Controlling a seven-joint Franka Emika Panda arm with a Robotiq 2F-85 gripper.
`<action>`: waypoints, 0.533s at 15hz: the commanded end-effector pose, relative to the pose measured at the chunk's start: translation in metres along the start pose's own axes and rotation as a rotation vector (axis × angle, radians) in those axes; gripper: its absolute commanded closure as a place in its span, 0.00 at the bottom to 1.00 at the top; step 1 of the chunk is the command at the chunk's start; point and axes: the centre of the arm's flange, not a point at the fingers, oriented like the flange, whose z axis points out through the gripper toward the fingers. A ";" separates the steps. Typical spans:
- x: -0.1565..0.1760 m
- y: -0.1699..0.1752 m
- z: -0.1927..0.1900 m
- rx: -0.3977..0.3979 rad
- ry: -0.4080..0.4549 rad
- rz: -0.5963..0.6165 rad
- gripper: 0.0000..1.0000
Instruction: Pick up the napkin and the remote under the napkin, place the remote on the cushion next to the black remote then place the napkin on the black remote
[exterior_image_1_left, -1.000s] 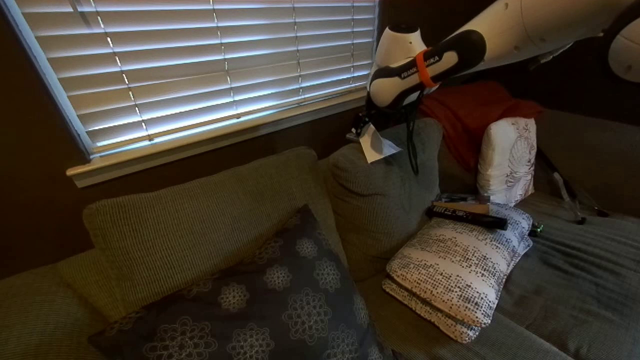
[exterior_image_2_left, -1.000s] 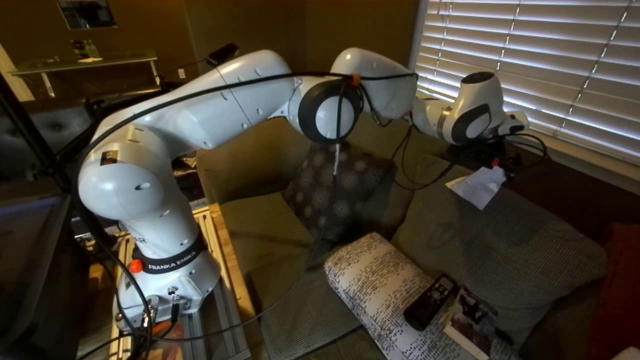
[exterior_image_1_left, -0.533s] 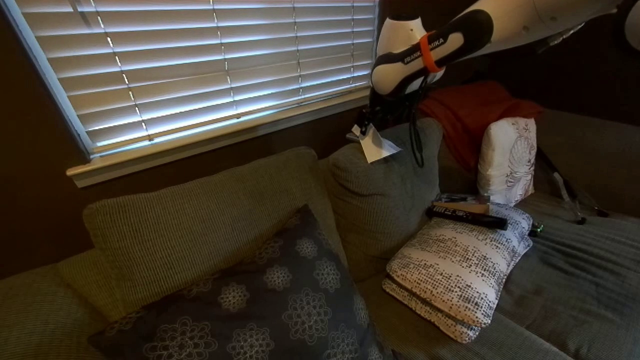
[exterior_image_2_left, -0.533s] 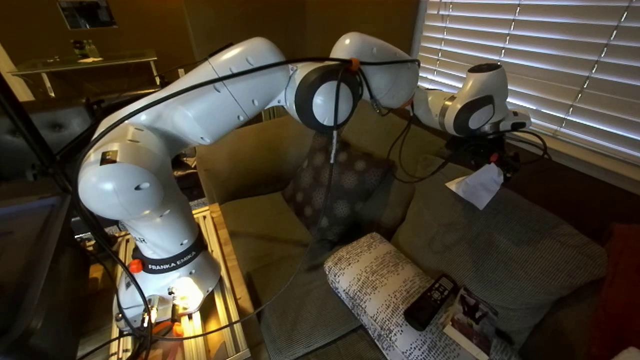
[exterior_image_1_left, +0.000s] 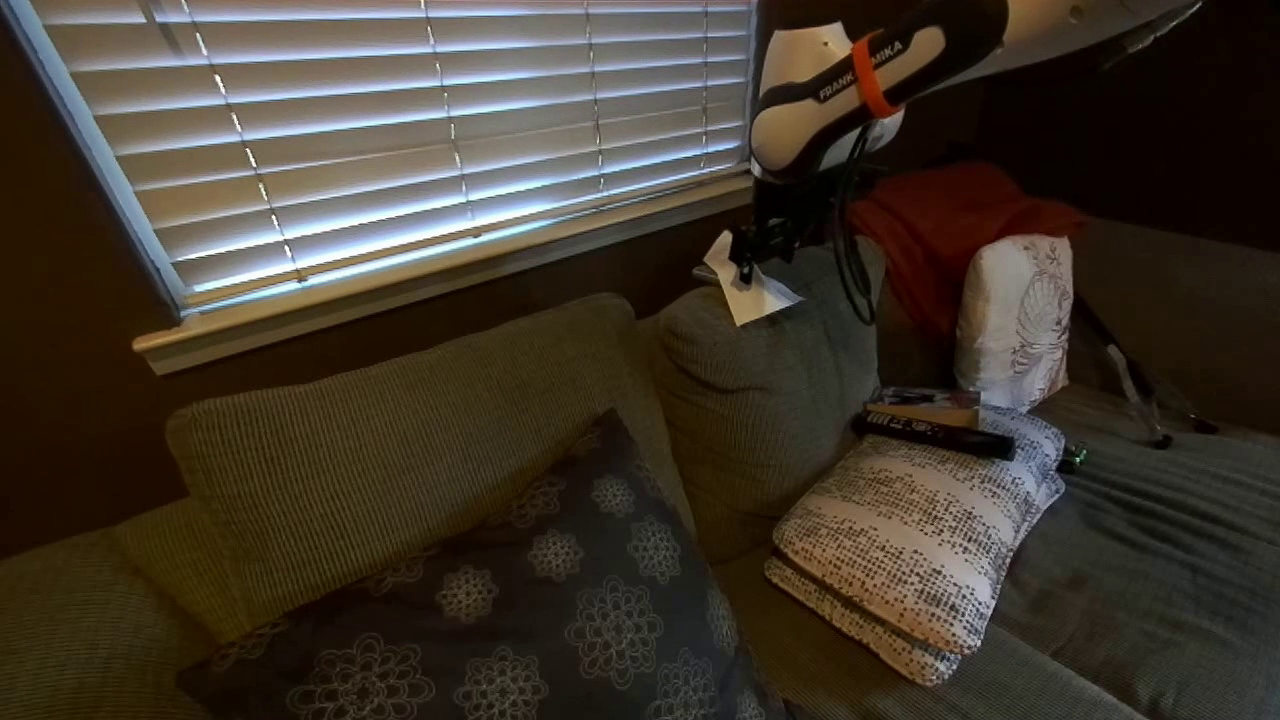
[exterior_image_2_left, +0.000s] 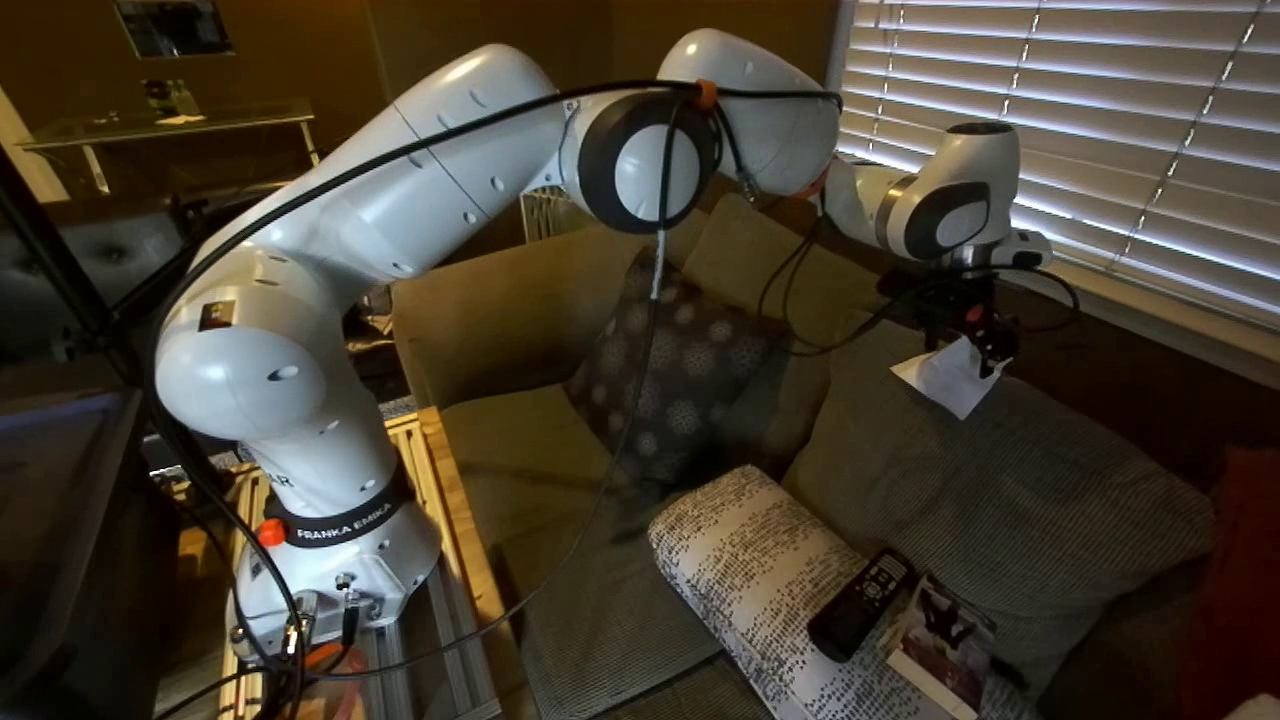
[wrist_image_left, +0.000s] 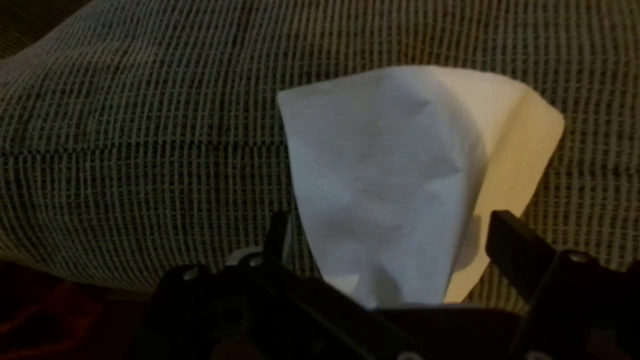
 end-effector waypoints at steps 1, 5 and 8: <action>-0.017 -0.004 -0.001 0.035 -0.052 -0.024 0.00; -0.014 -0.007 0.007 0.056 -0.018 -0.065 0.00; -0.012 -0.006 0.007 0.063 -0.008 -0.087 0.00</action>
